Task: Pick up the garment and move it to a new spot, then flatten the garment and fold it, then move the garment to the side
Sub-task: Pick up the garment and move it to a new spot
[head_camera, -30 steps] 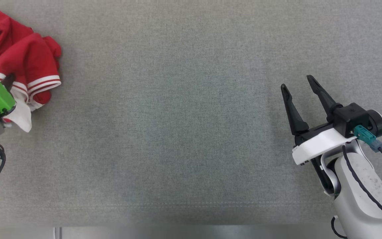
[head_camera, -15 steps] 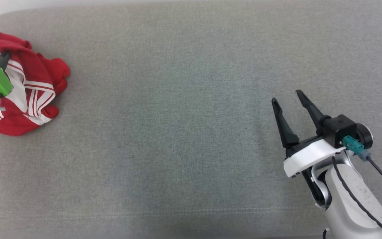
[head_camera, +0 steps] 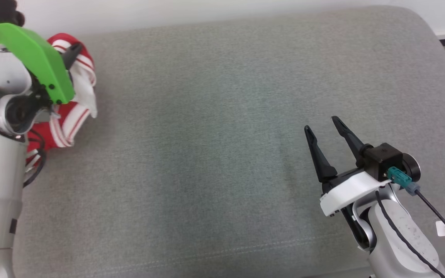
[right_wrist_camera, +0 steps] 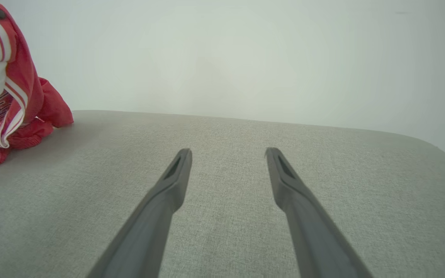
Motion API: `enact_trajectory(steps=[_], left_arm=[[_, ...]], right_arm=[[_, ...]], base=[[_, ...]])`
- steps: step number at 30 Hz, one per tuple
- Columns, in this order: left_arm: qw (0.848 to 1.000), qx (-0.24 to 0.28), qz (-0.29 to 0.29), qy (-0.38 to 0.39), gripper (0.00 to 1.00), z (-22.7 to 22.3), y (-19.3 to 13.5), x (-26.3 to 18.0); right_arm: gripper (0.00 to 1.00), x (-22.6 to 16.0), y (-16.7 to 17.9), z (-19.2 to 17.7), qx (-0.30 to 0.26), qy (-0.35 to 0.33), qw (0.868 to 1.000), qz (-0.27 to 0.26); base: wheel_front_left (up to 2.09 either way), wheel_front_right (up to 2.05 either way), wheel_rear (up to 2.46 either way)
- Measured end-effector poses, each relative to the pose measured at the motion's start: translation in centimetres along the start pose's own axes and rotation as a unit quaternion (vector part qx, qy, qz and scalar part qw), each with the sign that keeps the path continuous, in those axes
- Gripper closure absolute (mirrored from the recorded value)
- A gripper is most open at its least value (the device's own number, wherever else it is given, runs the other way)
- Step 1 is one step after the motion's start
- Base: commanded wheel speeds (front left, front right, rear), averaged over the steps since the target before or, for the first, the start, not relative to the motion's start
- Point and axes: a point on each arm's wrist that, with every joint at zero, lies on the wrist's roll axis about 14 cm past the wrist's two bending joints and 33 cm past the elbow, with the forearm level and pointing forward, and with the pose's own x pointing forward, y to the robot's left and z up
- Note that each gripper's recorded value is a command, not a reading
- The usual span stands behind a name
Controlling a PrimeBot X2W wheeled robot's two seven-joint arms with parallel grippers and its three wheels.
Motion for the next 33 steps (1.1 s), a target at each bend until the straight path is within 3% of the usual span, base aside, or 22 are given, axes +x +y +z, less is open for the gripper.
enact_trajectory(steps=[11,20,33], left_arm=[[0.987,0.026,-0.154,0.040,1.00,-2.5,-11.7,3.3],[0.962,0.034,-0.254,0.090,1.00,-6.9,-19.7,4.8],[0.947,0.032,-0.292,0.127,1.00,-10.9,-22.8,7.3]], right_arm=[[0.00,-2.8,-3.0,0.5,0.006,-0.003,0.998,-0.062],[0.00,-5.0,-5.5,0.5,0.003,0.000,0.994,-0.109],[0.00,-7.8,-9.1,0.2,-0.006,0.011,0.984,-0.177]], base=[[0.00,0.00,0.00],[0.00,0.00,0.00],[0.00,0.00,0.00]])
